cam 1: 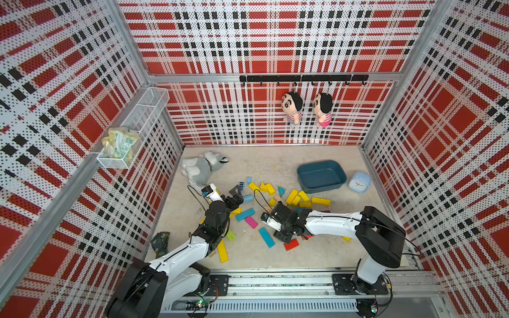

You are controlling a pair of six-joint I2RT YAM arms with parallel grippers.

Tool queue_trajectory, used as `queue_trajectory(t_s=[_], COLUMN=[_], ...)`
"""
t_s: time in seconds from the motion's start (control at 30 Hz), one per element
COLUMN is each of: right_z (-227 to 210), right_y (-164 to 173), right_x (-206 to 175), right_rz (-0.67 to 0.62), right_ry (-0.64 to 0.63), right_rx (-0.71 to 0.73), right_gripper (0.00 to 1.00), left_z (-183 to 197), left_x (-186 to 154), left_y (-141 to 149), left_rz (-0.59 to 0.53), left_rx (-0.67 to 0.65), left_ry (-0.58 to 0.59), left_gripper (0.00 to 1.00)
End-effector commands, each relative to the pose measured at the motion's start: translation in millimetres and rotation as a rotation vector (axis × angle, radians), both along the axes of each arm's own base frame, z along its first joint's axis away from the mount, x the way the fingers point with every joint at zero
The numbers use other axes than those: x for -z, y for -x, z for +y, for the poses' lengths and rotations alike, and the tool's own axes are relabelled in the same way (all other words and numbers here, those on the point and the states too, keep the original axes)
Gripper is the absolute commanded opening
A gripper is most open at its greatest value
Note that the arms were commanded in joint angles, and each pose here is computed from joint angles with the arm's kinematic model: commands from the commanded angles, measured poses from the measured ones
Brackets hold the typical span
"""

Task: Pick out the yellow building blocks
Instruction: Pick up the building block from the center of the board.

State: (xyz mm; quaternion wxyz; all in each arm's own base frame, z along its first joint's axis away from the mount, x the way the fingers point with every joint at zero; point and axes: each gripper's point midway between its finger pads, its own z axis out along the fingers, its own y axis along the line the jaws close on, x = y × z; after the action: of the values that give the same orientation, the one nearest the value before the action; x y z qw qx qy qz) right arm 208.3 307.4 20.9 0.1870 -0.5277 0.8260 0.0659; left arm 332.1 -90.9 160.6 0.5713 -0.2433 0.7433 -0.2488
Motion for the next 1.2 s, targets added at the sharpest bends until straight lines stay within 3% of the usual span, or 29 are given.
queue_trajectory(t_s=[0.0, 0.23, 0.33, 0.47, 0.57, 0.67, 0.87, 1.17], right_z=[-3.6, 2.8, 2.1, -31.2, -73.0, -109.1, -160.0, -167.9], right_y=[2.2, -14.7, -28.0, -71.7, -108.1, -139.9, -202.9, -271.7], right_x=[4.9, -49.6, -92.7, -142.0, -161.3, -167.5, -163.0, -120.7], right_rz=[0.015, -0.119, -0.214, -0.267, -0.288, -0.306, -0.32, -0.266], right_ry=[0.035, -0.088, -0.233, -0.416, -0.471, -0.46, -0.388, -0.287], right_rx=[-0.004, 0.046, 0.126, 0.458, 0.718, 0.876, 1.04, 1.05], right_gripper=[0.39, 0.21, 0.16, 0.08, 0.01, 0.0, 0.0, 0.0], left_z=[7.4, 8.9, 3.4, -1.8, -1.7, -2.0, -5.3, -10.3], left_x=[-2.9, 6.2, 1.0, -2.2, 5.0, 13.9, 19.1, 10.0], left_y=[1.1, -0.5, -7.5, -10.4, -9.9, -8.7, -11.6, -16.0], left_rz=[-0.021, -0.007, -0.009, -0.008, 0.01, 0.036, 0.054, 0.036], left_rx=[-0.031, -0.047, -0.016, 0.005, 0.004, -0.005, 0.002, 0.004], left_ry=[0.01, 0.031, 0.056, 0.039, 0.04, 0.06, 0.052, 0.063], left_gripper=[0.98, 0.98, 0.98, 0.98, 0.98, 0.98, 0.98, 0.98])
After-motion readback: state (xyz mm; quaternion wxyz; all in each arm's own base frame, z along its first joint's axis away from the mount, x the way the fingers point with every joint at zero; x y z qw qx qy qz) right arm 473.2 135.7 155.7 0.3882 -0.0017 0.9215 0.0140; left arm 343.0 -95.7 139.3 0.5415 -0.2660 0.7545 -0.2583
